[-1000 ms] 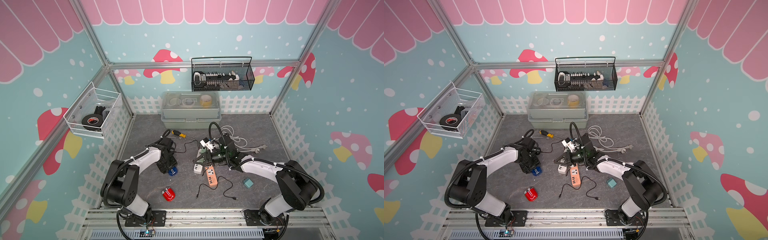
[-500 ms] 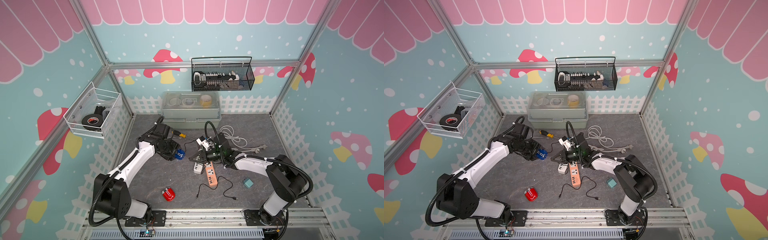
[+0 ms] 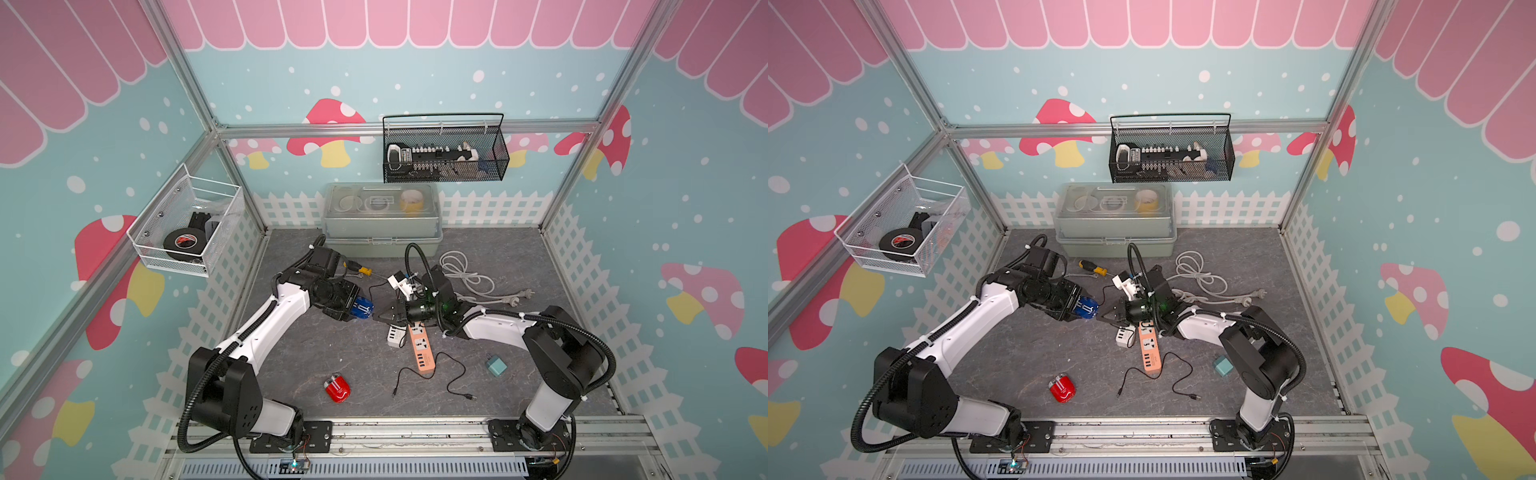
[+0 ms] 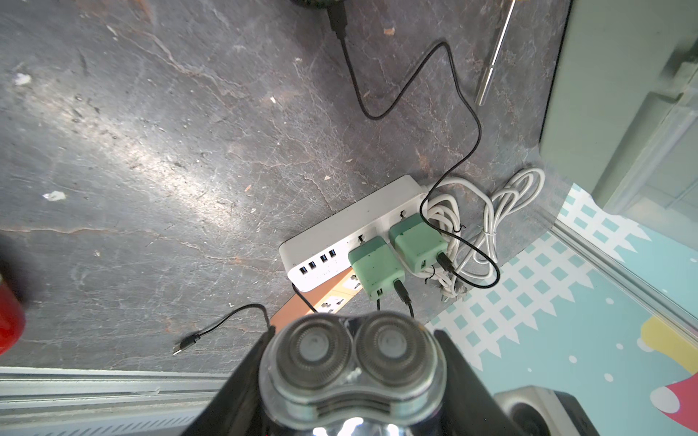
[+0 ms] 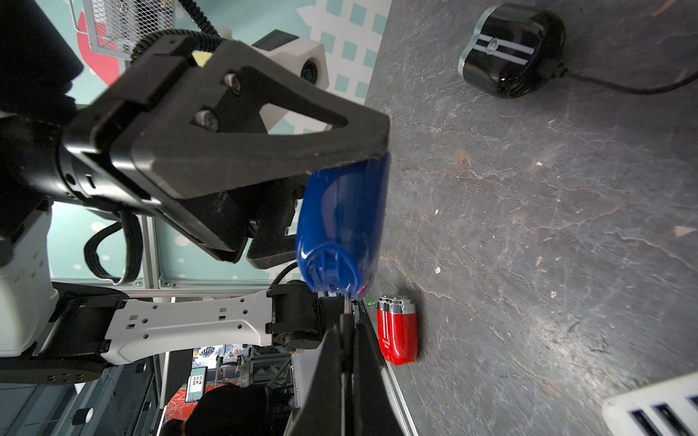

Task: Charge the electric shaver
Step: Insert the charging cable into the electric shaver.

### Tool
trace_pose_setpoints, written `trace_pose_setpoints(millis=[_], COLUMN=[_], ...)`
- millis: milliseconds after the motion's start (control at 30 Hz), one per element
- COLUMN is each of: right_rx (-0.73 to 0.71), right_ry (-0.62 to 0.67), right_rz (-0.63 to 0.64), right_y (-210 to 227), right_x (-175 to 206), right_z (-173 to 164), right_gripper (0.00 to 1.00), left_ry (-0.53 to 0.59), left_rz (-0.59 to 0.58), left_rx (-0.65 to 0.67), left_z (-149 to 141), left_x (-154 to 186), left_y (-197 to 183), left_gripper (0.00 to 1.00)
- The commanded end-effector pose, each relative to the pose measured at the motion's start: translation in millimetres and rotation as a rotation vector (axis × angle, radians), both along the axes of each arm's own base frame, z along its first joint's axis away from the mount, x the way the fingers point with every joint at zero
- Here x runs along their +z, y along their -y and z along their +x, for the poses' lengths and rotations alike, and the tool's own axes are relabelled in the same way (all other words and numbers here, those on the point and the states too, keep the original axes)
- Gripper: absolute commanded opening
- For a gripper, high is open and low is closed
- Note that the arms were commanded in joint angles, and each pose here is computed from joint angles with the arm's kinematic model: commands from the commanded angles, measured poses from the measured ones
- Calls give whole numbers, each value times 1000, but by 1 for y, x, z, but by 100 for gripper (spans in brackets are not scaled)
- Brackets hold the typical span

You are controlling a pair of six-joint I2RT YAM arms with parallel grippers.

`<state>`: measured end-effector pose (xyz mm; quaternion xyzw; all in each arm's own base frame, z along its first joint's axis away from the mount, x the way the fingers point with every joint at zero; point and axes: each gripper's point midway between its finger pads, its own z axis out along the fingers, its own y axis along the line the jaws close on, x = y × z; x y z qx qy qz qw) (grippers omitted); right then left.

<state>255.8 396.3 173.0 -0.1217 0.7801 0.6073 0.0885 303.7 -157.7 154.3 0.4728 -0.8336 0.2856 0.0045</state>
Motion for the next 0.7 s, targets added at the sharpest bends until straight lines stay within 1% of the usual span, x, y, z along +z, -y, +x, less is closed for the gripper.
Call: trace_pose_setpoints(millis=[0,100,433,667], right_rx=[-4,-5,-4,-2], right_ry=[41,40,3,5], right_rz=[38,37,4,-26], right_y=[-7,-8,-7,-5], right_x=[14,16,1,-5], right_z=[6,6,6,5], right_gripper=[0,0,0,0], left_ry=[7,1,13,18], left_rz=[-22,-20,-26,-31], left_rx=[11,10,7,-1], left_z=[-1,-3,-2,-2], left_x=[5,3,7,9], left_y=[1,1,3,5], left_gripper=[0,0,0,0])
